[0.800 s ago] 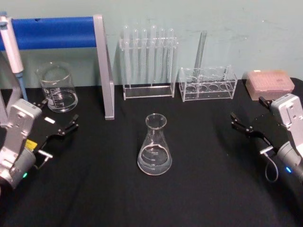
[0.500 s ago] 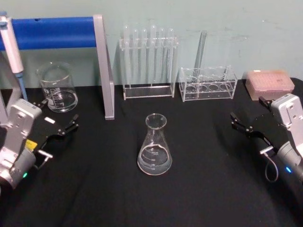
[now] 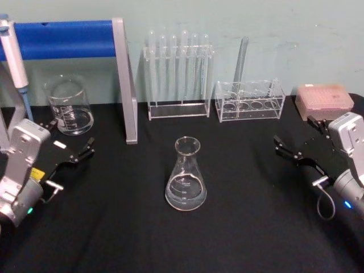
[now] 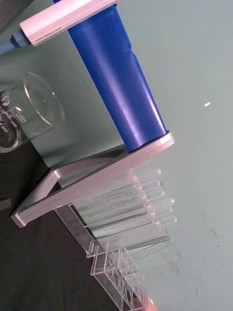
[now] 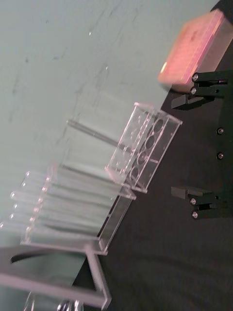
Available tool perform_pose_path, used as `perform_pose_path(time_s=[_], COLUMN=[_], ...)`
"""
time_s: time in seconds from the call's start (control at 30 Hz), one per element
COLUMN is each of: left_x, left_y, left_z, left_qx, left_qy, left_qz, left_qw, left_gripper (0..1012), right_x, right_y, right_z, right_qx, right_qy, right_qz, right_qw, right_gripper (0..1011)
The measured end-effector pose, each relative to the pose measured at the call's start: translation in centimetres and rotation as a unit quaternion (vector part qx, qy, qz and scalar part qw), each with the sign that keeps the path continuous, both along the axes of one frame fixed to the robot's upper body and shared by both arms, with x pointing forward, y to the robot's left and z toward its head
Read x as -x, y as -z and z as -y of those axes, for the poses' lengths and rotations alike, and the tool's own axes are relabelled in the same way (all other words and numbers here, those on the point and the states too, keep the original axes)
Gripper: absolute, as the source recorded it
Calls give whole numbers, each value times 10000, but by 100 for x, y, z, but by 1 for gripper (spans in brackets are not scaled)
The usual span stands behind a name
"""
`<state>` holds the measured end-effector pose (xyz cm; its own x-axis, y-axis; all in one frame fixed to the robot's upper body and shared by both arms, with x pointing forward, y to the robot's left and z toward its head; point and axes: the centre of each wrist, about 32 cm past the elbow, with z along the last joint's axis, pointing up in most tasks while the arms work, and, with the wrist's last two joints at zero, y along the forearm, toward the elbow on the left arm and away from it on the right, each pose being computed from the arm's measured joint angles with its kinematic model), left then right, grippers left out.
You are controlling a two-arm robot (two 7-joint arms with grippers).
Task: Grasp the erlenmeyer flask with one hand, shake it three times, then place it back.
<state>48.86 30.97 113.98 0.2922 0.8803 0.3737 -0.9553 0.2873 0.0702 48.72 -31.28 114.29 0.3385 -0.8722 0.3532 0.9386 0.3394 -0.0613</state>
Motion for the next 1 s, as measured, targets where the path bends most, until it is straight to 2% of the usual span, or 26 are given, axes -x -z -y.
perform_pose_path(time_s=[0.23,0.33,0.47,0.57,0.67,0.7,0.9,1.0], left_x=[0,0,0,0,0,0,0,0], left_y=[0,0,0,0,0,0,0,0], left_z=[0,0,0,0,0,0,0,0], left_qx=[0,0,0,0,0,0,0,0], left_qy=[0,0,0,0,0,0,0,0], left_qz=[0,0,0,0,0,0,-1,0], left_qw=[10000,10000,10000,10000,10000,10000,10000,10000], left_gripper=[1001,1001,1001,1001,1001,1001,1001,1001], right_x=[56,86,99,104,92,80,6,-32], right_y=[-57,-96,-120,-123,-127,-124,-83,-72], right_z=[22,6,-10,-42,-70,-91,-186,-227], right_qx=[-319,-553,-707,-837,-896,-932,-1074,-1103], right_qy=[-560,-1004,-1356,-1790,-2037,-2190,-2625,-2767], right_qz=[-135,-239,-328,-461,-519,-560,-672,-696], right_qw=[9978,9931,9877,9792,9735,9697,9566,9520], right_gripper=[1003,1003,1003,1003,1002,1003,1003,1003])
